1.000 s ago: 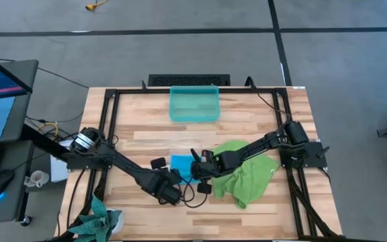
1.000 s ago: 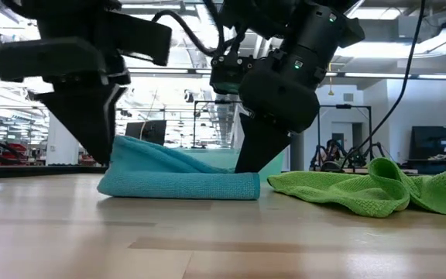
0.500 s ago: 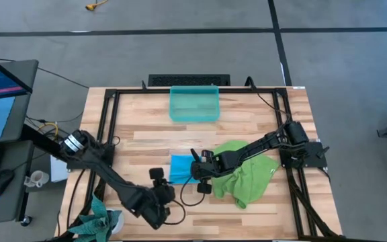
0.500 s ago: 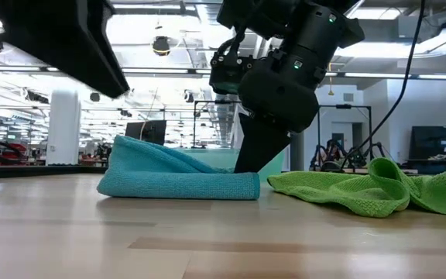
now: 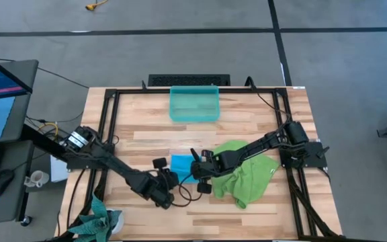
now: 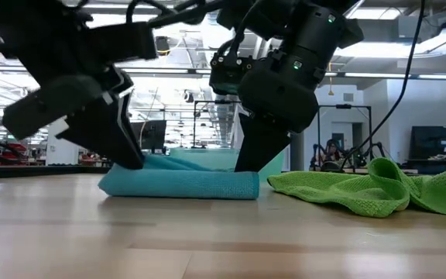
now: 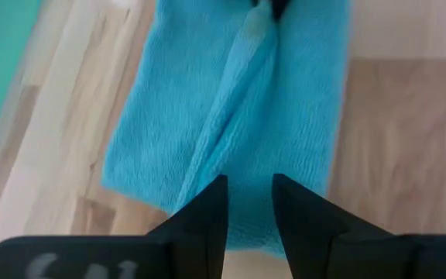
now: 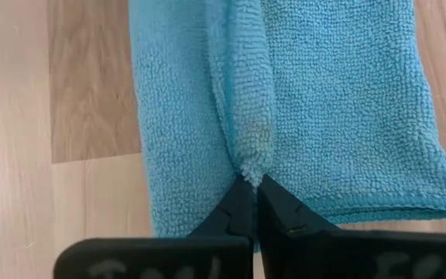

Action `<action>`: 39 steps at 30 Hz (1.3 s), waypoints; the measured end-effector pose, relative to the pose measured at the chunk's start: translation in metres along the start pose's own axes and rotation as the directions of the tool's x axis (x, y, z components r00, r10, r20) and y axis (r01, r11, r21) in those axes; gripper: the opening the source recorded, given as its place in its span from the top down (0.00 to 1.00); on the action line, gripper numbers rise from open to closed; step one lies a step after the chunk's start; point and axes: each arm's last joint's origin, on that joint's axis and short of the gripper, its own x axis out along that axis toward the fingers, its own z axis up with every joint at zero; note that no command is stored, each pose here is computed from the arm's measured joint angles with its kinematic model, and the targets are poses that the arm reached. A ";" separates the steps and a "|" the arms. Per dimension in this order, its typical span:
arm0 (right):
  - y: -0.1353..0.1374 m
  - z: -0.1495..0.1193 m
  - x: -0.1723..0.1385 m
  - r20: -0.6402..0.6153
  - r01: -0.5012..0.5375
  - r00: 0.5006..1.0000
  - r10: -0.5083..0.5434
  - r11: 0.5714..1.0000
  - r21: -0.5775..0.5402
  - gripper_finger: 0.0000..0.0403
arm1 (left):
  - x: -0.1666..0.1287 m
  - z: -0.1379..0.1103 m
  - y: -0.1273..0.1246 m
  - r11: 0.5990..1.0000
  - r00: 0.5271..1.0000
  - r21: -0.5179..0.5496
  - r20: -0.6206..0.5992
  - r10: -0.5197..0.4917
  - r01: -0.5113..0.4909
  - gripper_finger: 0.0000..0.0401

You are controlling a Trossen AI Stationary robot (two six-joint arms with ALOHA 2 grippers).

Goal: Roll microfiber towels into tight, uniform cylinder then place into a basket
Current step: Roll the blue microfiber cloth

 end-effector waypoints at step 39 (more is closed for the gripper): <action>0.058 -0.005 -0.029 0.173 0.051 0.985 0.026 0.903 -0.427 0.69 | 0.012 -0.008 -0.002 0.987 0.991 -0.084 -0.008 -0.137 0.136 0.81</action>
